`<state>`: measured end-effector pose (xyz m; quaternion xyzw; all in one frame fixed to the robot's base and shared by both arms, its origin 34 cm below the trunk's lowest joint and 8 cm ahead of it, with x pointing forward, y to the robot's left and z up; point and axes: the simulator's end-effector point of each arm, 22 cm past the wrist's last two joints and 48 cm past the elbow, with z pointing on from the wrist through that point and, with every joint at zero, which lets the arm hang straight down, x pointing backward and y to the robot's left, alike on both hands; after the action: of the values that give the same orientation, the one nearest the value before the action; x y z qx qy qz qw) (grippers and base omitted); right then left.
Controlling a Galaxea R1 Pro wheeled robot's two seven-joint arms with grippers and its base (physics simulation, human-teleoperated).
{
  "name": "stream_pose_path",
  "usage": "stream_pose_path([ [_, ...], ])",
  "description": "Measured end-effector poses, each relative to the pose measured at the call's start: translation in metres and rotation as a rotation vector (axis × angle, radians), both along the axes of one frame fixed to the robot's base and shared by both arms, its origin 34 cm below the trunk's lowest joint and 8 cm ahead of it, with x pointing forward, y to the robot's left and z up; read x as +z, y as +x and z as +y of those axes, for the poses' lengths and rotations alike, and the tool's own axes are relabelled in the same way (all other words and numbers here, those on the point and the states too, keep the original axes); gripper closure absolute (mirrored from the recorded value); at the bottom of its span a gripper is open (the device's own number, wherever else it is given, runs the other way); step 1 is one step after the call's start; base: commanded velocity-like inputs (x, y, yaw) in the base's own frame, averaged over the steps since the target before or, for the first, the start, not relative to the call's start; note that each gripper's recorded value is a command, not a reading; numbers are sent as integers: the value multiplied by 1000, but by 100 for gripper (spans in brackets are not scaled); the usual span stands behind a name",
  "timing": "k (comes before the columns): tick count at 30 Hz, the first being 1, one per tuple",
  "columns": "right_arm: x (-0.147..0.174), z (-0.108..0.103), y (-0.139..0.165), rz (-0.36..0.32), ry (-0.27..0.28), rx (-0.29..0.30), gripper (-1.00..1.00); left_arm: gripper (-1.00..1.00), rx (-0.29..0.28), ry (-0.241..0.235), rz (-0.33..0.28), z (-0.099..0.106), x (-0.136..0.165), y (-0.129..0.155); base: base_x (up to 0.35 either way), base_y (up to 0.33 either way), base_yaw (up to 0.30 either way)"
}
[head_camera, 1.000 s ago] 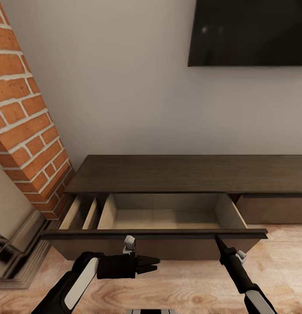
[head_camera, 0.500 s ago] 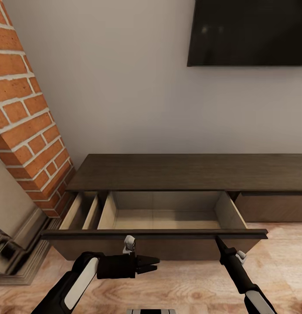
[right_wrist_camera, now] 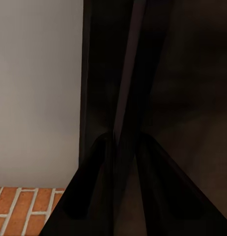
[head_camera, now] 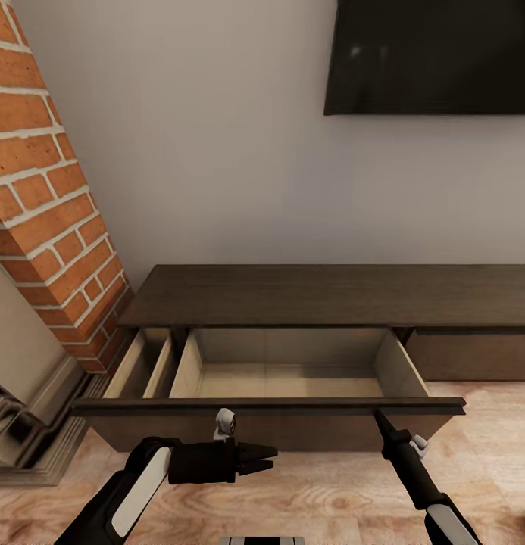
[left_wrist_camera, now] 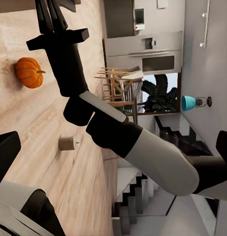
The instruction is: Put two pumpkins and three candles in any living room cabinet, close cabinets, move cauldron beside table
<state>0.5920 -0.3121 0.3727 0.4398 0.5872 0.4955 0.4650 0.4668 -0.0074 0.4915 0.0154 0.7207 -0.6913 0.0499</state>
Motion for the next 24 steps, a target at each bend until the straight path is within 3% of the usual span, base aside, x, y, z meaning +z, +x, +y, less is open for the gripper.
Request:
stream_pose_path([
  [24,0,0,1,3,-2,1,100,-100,0,1,0,1,0,0,-51,0,0],
])
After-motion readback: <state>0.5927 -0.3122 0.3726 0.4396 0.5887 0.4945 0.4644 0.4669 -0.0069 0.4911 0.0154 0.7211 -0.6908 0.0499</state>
